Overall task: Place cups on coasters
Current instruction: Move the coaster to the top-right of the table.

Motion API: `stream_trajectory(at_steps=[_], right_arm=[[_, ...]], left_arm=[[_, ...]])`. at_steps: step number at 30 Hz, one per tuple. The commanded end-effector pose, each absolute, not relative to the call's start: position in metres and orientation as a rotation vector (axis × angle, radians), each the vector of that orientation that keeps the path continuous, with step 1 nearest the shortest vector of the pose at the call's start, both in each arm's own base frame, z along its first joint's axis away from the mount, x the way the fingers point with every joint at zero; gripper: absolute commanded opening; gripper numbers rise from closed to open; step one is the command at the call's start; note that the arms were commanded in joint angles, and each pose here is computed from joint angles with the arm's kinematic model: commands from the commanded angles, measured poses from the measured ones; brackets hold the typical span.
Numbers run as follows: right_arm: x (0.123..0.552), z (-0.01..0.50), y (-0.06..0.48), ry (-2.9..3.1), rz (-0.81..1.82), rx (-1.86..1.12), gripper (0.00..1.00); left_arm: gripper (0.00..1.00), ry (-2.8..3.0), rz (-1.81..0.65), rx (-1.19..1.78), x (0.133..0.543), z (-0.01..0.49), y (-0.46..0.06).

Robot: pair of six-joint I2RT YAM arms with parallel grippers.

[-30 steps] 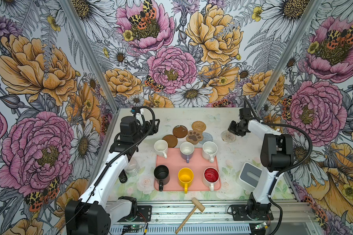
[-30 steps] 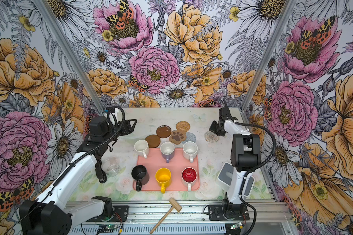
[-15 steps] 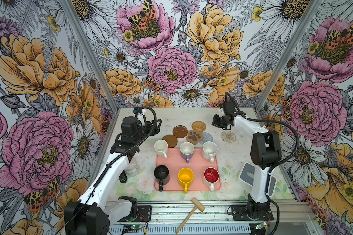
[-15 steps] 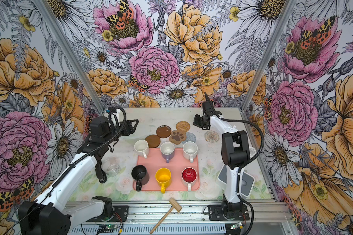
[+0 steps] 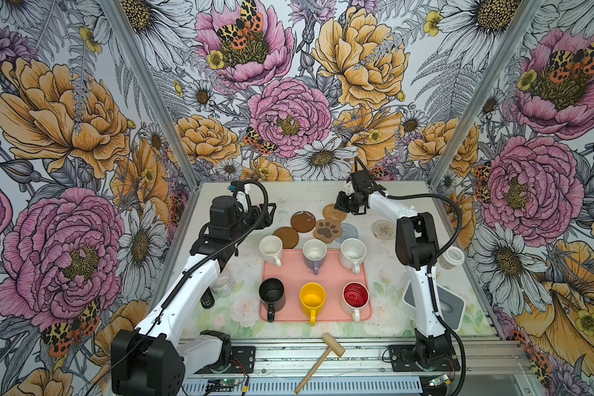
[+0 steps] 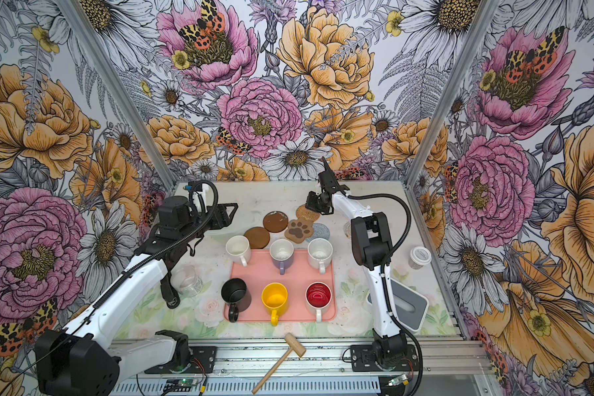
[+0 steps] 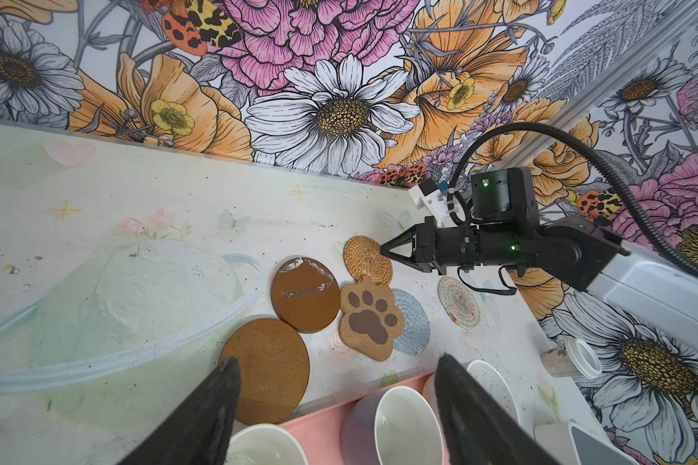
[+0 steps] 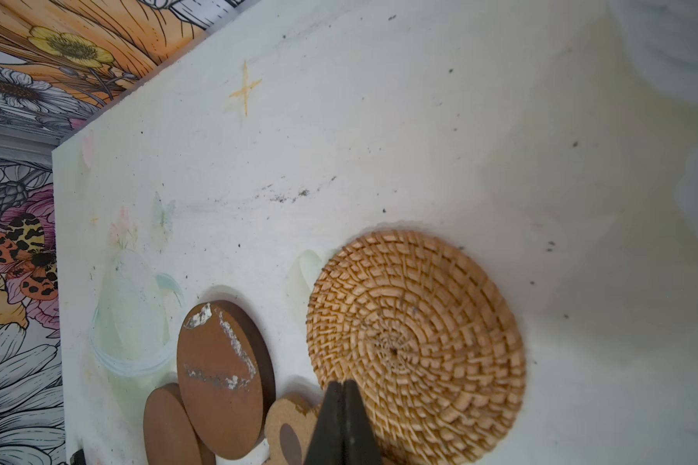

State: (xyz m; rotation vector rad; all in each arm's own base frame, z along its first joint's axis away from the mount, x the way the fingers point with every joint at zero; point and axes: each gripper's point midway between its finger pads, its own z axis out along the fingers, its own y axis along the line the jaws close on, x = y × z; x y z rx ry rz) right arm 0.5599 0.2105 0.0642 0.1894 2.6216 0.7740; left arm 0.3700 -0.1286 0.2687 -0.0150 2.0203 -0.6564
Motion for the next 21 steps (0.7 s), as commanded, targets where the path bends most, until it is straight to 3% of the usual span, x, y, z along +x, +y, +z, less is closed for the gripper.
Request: stream_trajectory(at_steps=[1,21], right_arm=[[0.566,0.053,0.211,2.629,0.773,0.245,0.0],[0.548,0.011,0.158,2.738,0.519,0.396,0.0]], left_arm=[[0.78,2.011,-0.652,-0.014,0.372,0.27,-0.131],[0.78,2.02,-0.659,0.006,0.375,0.271,-0.138]])
